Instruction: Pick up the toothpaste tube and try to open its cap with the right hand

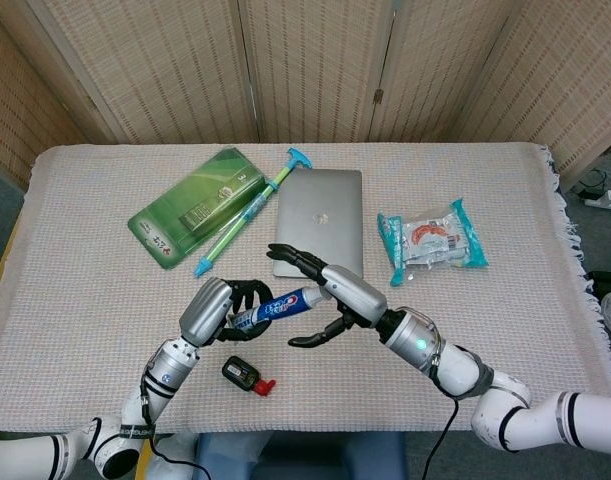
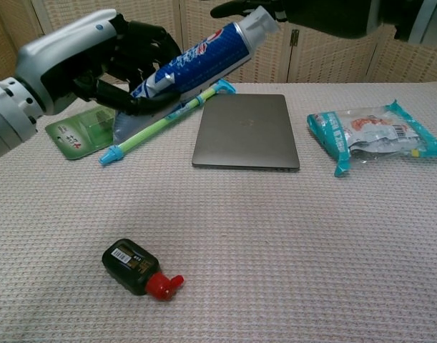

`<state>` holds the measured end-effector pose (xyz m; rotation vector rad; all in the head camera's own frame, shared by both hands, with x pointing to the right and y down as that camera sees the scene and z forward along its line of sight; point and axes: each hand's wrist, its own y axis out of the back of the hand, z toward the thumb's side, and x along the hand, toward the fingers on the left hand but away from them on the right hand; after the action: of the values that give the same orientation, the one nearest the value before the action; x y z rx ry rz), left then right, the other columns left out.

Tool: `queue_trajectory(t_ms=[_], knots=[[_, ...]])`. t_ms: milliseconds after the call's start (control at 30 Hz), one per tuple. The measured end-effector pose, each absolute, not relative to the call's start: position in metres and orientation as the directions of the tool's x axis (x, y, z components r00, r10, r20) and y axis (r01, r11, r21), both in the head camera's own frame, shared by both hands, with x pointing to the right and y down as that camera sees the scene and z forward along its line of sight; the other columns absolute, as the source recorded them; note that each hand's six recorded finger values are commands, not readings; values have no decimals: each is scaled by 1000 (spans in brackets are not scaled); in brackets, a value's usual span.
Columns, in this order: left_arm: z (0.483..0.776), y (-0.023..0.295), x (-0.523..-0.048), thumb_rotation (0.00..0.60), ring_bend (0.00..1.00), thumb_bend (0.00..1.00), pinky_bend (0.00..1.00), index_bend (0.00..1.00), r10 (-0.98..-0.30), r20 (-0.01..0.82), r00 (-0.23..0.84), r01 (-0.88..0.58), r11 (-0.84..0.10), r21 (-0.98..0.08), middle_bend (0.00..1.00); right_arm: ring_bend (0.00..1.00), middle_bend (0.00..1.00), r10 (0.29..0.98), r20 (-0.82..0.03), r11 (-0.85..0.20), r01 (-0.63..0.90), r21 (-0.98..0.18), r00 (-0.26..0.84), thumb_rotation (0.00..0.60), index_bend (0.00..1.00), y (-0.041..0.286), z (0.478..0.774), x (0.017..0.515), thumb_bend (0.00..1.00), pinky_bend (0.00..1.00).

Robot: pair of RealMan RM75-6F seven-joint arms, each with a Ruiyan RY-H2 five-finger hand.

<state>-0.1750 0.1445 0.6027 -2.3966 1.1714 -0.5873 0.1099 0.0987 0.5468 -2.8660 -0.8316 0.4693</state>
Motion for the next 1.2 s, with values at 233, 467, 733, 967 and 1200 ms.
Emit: queue_trajectory(t_ms=[233, 467, 733, 967, 1200], knots=[[603, 144, -174, 600, 752, 768, 752, 818, -822, 171, 543, -669, -547, -504, 828, 0, 0, 511, -295, -858, 455, -240, 808, 402, 0, 97, 541, 102, 124, 0], [602, 142, -173, 600, 752, 769, 752, 818, -828, 163, 536, -677, -537, -503, 828, 0, 0, 500, -303, -864, 443, -238, 812, 404, 0, 98, 543, 95, 124, 0], [601, 141, -172, 600, 751, 770, 752, 818, -835, 159, 526, -710, -535, -458, 828, 0, 0, 510, -276, -859, 468, -207, 814, 404, 0, 99, 540, 90, 124, 0], [599, 138, -173, 600, 747, 771, 752, 818, -848, 135, 512, -738, -515, -435, 828, 0, 0, 516, -253, -856, 501, -125, 819, 405, 0, 101, 538, 89, 123, 0], [600, 136, -176, 600, 743, 771, 752, 817, -859, 112, 499, -759, -496, -423, 828, 0, 0, 528, -208, -846, 531, -42, 824, 404, 0, 98, 534, 95, 124, 0]])
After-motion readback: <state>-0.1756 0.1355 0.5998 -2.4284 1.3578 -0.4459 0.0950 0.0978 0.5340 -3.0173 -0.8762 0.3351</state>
